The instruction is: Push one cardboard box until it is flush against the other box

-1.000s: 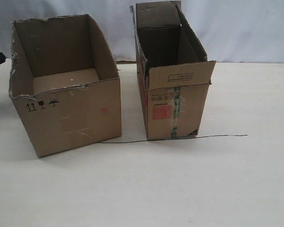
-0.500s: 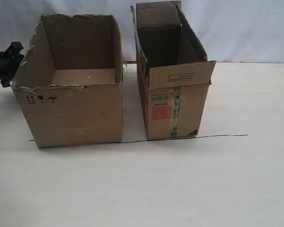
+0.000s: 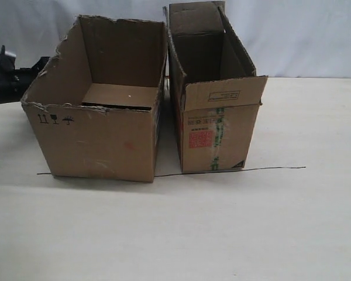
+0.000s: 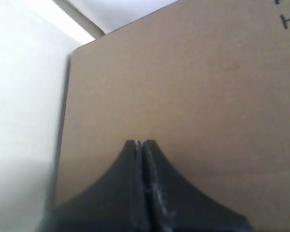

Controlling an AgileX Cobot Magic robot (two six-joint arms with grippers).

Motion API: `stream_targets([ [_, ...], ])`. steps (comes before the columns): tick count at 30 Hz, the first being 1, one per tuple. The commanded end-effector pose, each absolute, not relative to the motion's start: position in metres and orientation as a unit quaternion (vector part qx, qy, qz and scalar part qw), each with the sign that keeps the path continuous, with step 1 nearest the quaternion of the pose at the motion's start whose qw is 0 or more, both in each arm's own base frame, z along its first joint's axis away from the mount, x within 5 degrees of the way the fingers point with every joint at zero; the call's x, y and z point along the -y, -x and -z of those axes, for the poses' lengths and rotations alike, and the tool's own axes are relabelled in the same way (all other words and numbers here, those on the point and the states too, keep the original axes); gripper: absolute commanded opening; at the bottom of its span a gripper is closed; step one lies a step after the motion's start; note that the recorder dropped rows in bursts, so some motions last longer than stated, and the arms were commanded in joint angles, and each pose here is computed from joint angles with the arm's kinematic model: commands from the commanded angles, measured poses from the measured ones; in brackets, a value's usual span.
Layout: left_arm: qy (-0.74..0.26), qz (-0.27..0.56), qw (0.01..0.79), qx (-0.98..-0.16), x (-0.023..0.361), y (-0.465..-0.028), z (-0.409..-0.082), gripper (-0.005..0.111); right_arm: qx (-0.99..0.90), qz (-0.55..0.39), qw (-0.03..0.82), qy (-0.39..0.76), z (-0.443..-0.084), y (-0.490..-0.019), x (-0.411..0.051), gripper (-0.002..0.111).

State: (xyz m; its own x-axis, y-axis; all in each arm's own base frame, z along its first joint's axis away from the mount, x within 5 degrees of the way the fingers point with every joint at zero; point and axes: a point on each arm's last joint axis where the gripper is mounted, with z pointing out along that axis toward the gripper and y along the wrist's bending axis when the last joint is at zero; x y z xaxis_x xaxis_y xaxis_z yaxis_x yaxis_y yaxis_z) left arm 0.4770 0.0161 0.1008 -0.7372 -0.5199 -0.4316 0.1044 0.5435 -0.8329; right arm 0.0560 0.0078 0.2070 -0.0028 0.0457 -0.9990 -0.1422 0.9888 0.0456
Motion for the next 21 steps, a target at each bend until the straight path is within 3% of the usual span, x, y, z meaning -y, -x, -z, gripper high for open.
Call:
stream_targets([
  [1, 0.123, 0.466, 0.335, -0.81, -0.006, -0.478, -0.101, 0.0, -0.702, -0.067, 0.708, 0.038, -0.206, -0.056, -0.008, 0.005],
  [5, 0.129, 0.463, 0.338, -0.809, -0.013, -0.478, -0.101, 0.0, -0.702, -0.067, 0.708, 0.038, -0.206, -0.056, -0.008, 0.005],
  [10, 0.148, 0.471, 0.364, -0.79, -0.055, -0.473, -0.119, 0.0, -0.702, -0.067, 0.708, 0.038, -0.206, -0.056, -0.008, 0.005],
  [15, 0.135, 0.468, 0.315, -0.815, -0.094, -0.45, -0.143, 0.0, -0.702, -0.067, 0.708, 0.038, -0.206, -0.056, -0.008, 0.005],
  [21, 0.08, 0.408, 0.26, -0.871, -0.101, -0.425, -0.179, 0.0, -0.702, -0.067, 0.708, 0.038, -0.206, -0.056, -0.008, 0.005],
])
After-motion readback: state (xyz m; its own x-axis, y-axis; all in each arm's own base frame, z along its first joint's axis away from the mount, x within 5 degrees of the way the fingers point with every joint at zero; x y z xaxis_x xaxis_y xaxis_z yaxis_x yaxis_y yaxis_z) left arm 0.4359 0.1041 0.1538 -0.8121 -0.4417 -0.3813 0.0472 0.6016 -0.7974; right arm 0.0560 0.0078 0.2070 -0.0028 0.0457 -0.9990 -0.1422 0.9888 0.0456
